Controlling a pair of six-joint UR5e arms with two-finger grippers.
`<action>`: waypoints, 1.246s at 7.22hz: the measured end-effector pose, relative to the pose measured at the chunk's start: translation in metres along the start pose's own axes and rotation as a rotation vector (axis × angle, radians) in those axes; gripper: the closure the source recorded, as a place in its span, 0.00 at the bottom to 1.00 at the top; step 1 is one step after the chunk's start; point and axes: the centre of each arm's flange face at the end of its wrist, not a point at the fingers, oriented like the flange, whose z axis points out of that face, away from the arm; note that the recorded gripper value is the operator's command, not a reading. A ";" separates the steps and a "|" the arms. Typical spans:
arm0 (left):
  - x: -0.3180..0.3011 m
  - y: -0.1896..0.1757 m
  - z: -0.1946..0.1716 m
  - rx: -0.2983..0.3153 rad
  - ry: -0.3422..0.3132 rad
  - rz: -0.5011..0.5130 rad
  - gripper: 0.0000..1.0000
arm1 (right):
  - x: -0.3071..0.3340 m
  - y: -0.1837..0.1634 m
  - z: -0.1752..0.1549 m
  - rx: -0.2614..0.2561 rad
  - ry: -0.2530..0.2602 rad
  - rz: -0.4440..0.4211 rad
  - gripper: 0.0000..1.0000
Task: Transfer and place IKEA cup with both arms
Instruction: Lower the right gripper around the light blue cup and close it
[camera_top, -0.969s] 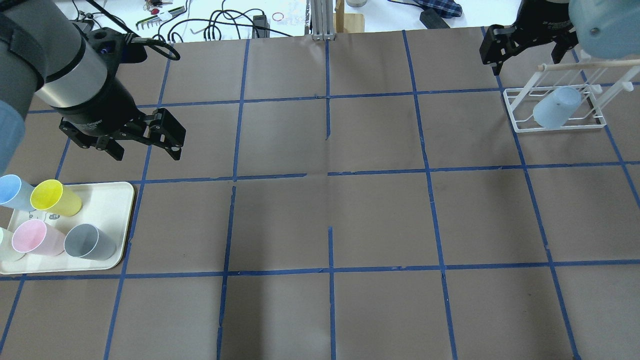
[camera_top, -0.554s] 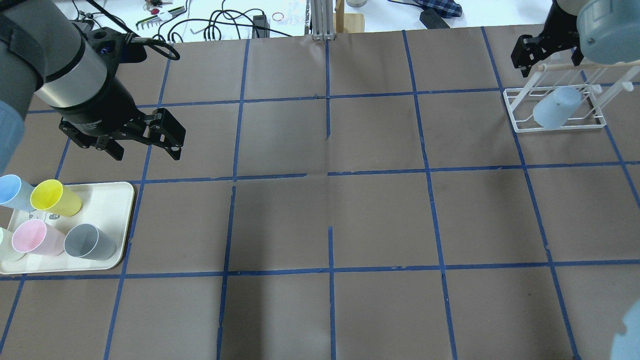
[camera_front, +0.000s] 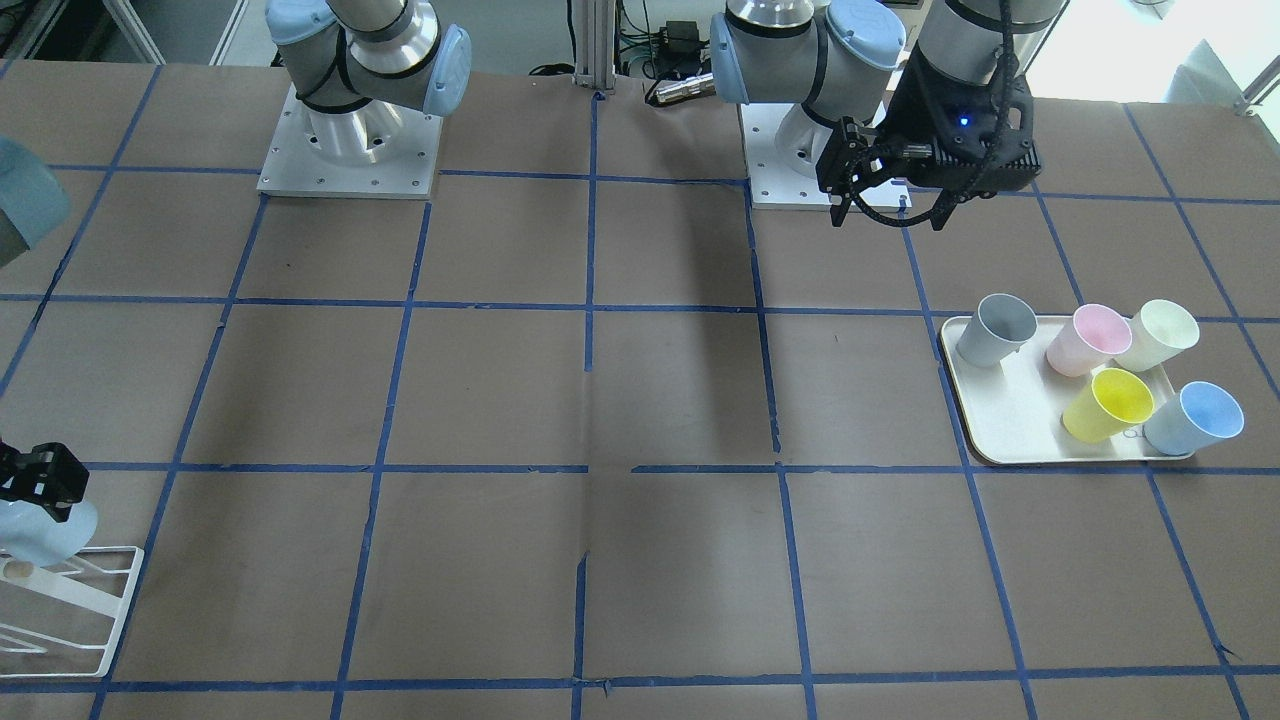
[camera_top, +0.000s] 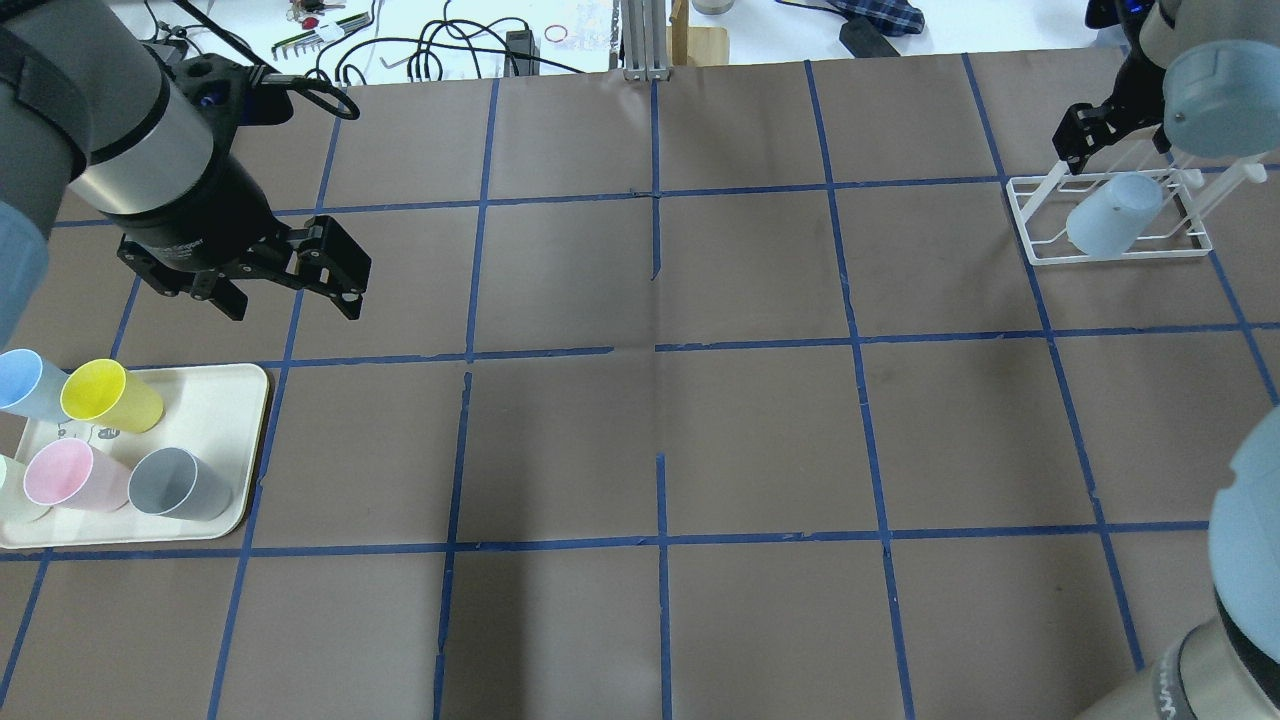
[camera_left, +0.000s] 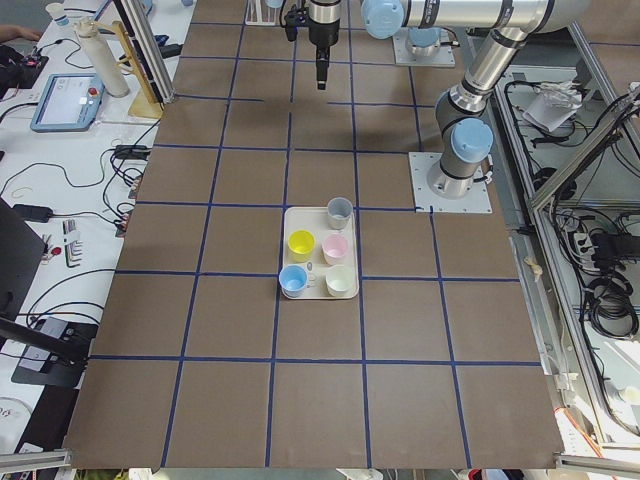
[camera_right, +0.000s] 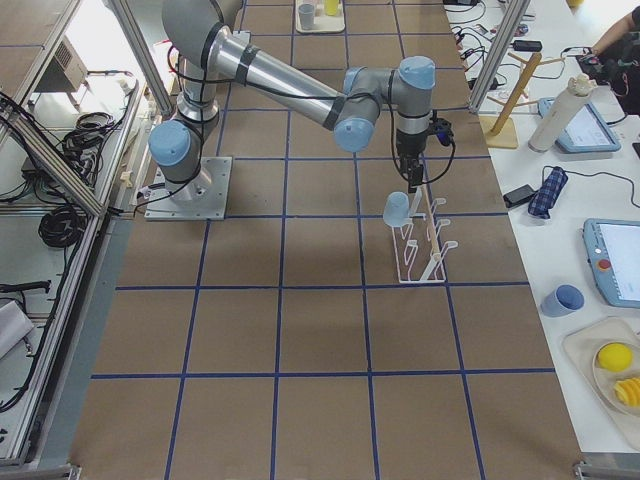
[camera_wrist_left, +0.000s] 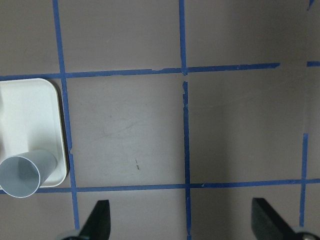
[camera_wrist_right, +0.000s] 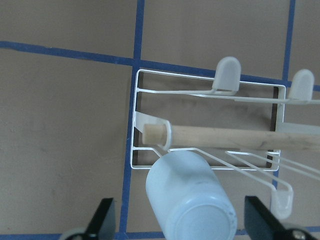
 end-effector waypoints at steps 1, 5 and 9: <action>0.000 0.000 0.000 0.000 0.000 0.000 0.00 | 0.010 0.001 0.013 -0.001 -0.024 -0.007 0.09; -0.001 0.000 0.001 -0.001 -0.001 -0.002 0.00 | 0.030 0.009 0.041 -0.028 -0.062 -0.028 0.08; -0.001 0.000 0.001 -0.001 -0.001 -0.003 0.00 | 0.032 0.014 0.055 -0.052 -0.090 -0.023 0.12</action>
